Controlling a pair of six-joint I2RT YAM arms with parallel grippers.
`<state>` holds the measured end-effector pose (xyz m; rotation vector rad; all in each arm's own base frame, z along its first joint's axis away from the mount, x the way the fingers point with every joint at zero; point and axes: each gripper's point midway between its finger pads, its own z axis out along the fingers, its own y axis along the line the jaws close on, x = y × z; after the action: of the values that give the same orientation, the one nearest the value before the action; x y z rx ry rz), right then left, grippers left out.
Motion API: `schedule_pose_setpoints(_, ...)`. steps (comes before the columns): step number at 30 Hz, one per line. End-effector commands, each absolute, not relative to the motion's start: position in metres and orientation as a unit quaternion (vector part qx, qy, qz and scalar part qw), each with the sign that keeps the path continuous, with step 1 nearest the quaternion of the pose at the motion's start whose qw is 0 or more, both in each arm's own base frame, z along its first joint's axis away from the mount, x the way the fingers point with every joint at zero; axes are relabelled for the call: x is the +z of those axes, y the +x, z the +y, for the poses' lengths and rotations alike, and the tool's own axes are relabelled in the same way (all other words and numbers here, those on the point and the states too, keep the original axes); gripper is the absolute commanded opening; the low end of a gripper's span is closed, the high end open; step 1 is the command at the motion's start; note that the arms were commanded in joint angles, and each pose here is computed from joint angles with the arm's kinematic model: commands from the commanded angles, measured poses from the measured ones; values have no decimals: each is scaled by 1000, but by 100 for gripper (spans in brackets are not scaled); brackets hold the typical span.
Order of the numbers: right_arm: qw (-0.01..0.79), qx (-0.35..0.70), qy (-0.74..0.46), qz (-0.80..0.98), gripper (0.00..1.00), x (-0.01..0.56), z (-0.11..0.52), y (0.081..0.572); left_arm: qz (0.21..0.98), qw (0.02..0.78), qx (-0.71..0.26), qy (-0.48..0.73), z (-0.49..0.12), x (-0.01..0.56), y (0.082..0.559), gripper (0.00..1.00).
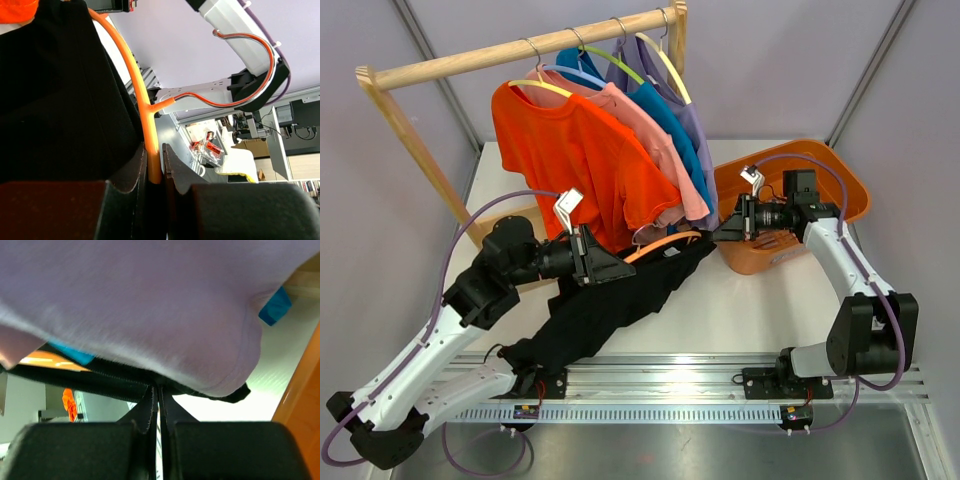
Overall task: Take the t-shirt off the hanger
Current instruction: Remove the tshirt from the hanger
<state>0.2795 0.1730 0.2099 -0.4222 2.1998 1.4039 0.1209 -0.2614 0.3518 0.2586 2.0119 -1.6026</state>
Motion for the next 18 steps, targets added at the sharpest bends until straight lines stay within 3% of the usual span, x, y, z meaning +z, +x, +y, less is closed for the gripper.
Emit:
schedule_pose_setpoints(1,321,383,-165,850,0,161,117,321,531,407,-708,229,-235,490,61,0)
schedule_pose_setpoints(11,344,442,-195,805,8,209,135,314,532,372,-727,226,-261,461,82,0)
schedule_pose_setpoints(15,351,459,-196,792,16,227,140,315,536,345,-735,231,-270,448,85,0)
schedule_pose_setpoints(18,355,468,-205,783,29,238,144,311,538,341,-736,231,-271,446,86,0)
